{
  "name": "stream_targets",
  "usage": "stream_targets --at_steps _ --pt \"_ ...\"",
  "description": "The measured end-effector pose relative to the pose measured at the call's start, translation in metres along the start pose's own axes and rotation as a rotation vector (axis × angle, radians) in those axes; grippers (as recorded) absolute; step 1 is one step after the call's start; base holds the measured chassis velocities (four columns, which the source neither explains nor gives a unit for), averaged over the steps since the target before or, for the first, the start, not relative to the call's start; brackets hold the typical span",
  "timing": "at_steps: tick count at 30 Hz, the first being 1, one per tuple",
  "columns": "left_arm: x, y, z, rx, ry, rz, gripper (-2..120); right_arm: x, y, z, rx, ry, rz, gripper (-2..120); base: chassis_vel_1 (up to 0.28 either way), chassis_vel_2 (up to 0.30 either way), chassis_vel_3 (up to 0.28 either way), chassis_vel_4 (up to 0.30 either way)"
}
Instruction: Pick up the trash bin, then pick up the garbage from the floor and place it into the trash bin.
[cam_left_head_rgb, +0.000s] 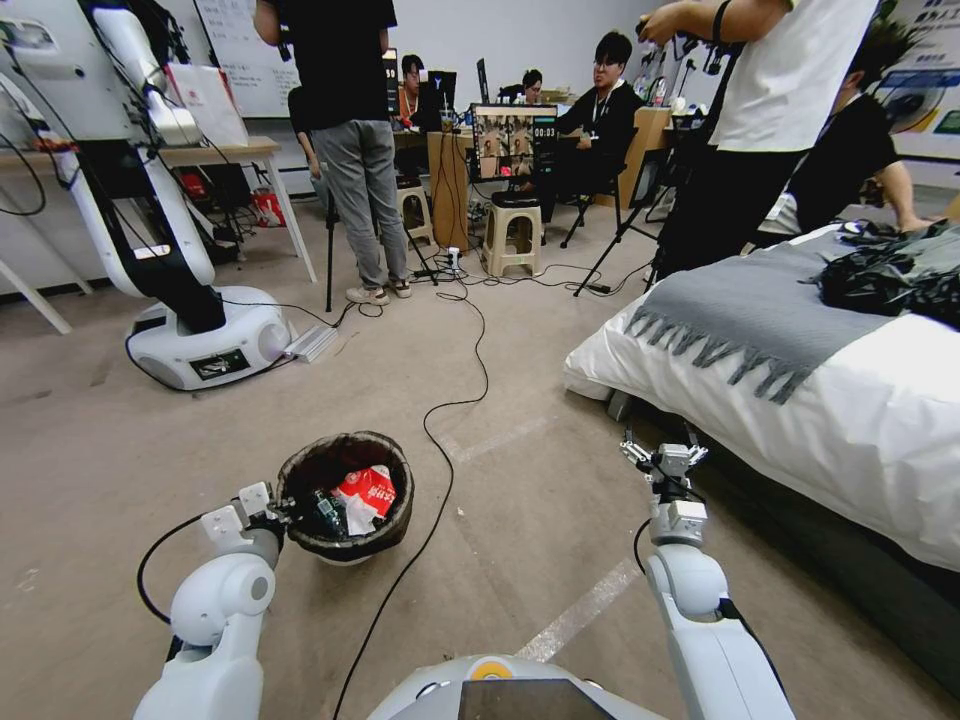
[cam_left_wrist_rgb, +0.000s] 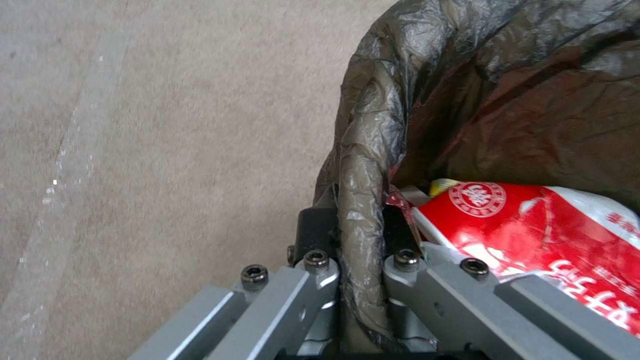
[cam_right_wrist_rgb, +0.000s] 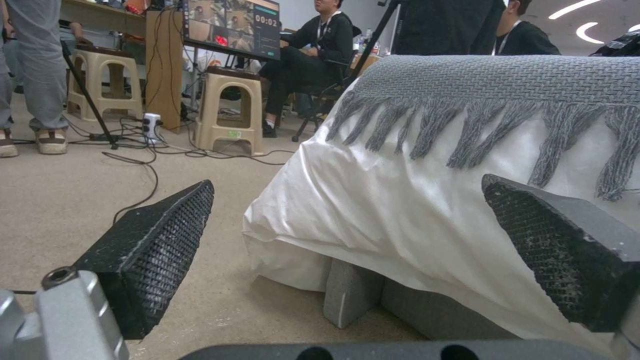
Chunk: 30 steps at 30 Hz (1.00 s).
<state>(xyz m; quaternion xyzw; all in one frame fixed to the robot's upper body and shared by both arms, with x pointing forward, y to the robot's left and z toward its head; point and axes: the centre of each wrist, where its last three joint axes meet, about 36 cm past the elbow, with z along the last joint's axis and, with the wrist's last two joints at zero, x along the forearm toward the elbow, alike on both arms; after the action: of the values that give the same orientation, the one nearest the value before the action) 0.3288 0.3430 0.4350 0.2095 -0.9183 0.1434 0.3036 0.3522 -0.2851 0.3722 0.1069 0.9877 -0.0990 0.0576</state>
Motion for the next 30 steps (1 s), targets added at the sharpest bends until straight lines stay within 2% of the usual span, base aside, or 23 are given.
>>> stream_targets --at_steps 7,14,19,21,23,25,26,29,30 --pt "-0.013 0.005 0.009 0.015 0.043 -0.032 0 0.002 0.004 0.003 0.004 0.008 -0.007 100 0.0 0.0 0.0 0.0" --pt "-0.016 0.007 0.009 0.032 0.06 -0.043 0 0.003 0.006 0.006 0.008 0.014 -0.012 100 0.0 0.0 0.0 0.0" --pt "-0.02 0.007 0.008 0.038 0.065 -0.058 11 0.004 0.008 0.007 0.008 0.019 -0.016 100 0.0 0.0 0.0 0.0" --pt "-0.023 0.006 0.009 0.04 0.07 -0.061 23 0.005 0.01 0.008 0.009 0.022 -0.02 100 0.0 0.0 0.0 0.0" --pt "-0.024 0.006 0.009 0.041 0.072 -0.062 26 0.005 0.01 0.008 0.008 0.022 -0.02 100 0.0 0.0 0.0 0.0" --pt "-0.025 0.006 0.011 0.042 0.076 -0.065 36 0.005 0.011 0.008 0.007 0.022 -0.022 100 0.0 0.0 0.0 0.0" --pt "-0.025 0.006 0.011 0.042 0.076 -0.065 36 0.005 0.011 0.008 0.007 0.022 -0.022 100 0.0 0.0 0.0 0.0" --pt "-0.02 0.005 0.007 0.033 0.058 -0.065 51 0.004 0.012 0.009 0.008 0.024 -0.024 100 0.0 0.0 0.0 0.0" --pt "-0.02 0.005 0.007 0.033 0.058 -0.065 51 0.004 0.012 0.009 0.008 0.024 -0.024 100 0.0 0.0 0.0 0.0"
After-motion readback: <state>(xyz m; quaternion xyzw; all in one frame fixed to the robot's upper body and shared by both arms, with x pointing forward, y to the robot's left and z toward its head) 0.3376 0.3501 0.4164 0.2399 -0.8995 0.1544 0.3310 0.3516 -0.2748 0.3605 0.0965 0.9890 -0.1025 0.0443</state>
